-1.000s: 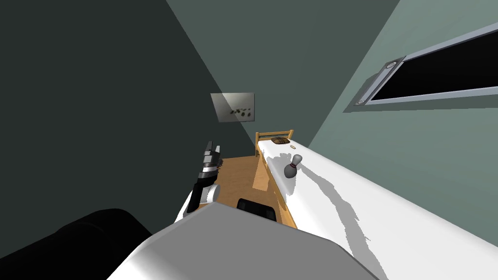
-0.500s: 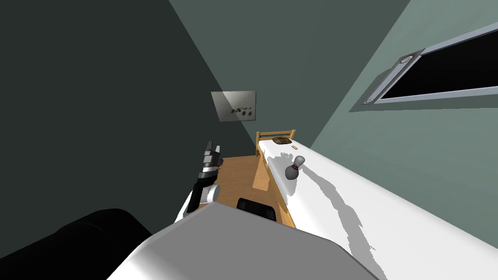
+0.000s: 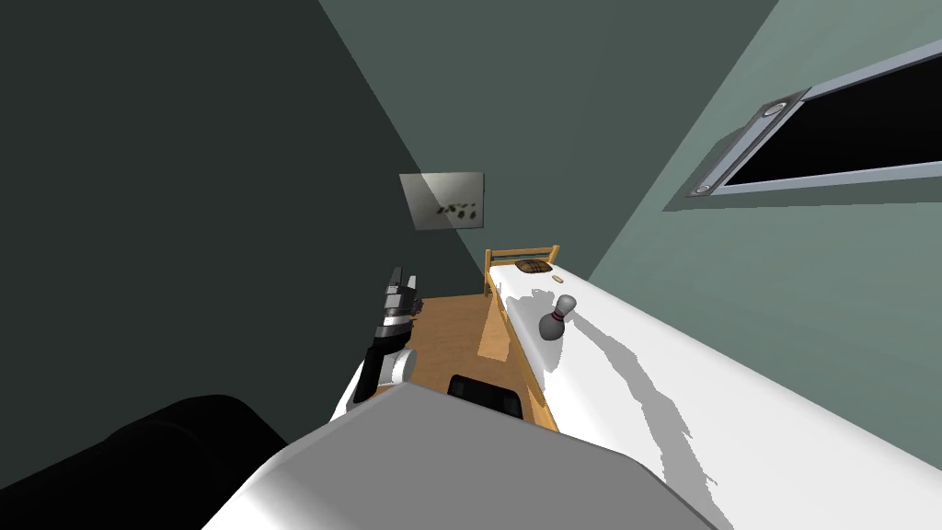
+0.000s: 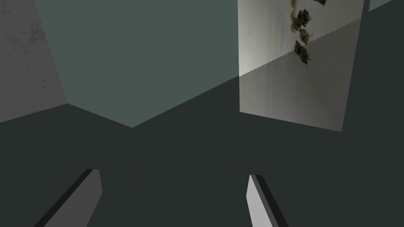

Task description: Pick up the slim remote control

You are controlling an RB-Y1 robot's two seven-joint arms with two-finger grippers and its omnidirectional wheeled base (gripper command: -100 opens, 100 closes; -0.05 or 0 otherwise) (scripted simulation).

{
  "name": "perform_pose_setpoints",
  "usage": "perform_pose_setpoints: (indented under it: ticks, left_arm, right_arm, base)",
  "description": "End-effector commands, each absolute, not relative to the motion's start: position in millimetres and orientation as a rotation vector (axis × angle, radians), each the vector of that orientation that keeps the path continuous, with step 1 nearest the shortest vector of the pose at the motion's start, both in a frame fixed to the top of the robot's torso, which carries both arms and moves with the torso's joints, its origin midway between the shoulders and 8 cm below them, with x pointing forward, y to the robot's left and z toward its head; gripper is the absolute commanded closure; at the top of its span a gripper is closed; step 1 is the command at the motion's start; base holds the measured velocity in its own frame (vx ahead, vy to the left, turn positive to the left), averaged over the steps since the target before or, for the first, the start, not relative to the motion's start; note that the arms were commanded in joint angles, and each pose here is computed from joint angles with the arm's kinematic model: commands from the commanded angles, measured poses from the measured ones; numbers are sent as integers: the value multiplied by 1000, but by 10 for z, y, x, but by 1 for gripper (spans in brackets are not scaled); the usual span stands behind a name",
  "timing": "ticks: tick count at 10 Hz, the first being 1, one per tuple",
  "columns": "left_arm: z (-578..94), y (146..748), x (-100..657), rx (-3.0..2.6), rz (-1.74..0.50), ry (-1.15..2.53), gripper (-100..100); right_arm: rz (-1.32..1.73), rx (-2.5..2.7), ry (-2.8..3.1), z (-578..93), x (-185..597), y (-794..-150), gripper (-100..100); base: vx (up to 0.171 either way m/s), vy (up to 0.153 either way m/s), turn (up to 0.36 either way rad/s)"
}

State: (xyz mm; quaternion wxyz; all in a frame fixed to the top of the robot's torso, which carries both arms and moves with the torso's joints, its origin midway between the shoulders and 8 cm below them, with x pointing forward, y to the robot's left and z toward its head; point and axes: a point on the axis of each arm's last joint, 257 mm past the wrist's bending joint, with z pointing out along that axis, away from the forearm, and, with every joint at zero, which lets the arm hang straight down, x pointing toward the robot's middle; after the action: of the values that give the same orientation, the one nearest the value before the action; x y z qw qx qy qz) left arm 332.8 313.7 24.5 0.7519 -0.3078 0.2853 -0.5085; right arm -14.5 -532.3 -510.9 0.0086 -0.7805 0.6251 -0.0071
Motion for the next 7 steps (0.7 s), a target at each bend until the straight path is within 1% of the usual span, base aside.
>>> perform_pose_setpoints:
  ticks: [1,2,3,4,6,7]
  left_arm:
    - [245,3137,3328,-672,-1110,623,0]
    - [245,3137,3328,-672,-1110,623,0]
    - [245,3137,3328,-672,-1110,623,0]
    - [245,3137,3328,-672,-1110,623,0]
    - [245,3137,3328,-672,-1110,623,0]
    - [245,3137,3328,-672,-1110,623,0]
  right_arm:
    - [-22,-2438,1953,-5109,-145,-5323,100]
    - [-23,-2438,1953,-5109,-144,-5324,100]
    - [-23,-2438,1953,-5109,-144,-5324,0]
    - [-25,-2450,1940,-4980,-64,-5418,100]
    - [-29,-2453,1937,-4961,-46,-5427,100]
    - [-27,-2453,1937,-4953,-42,-5432,0]
  base:
    - [0,0,0]
    - [0,0,0]
    - [0,0,0]
    - [-4,34,-95]
    - [-3,41,-59]
    - [0,0,0]
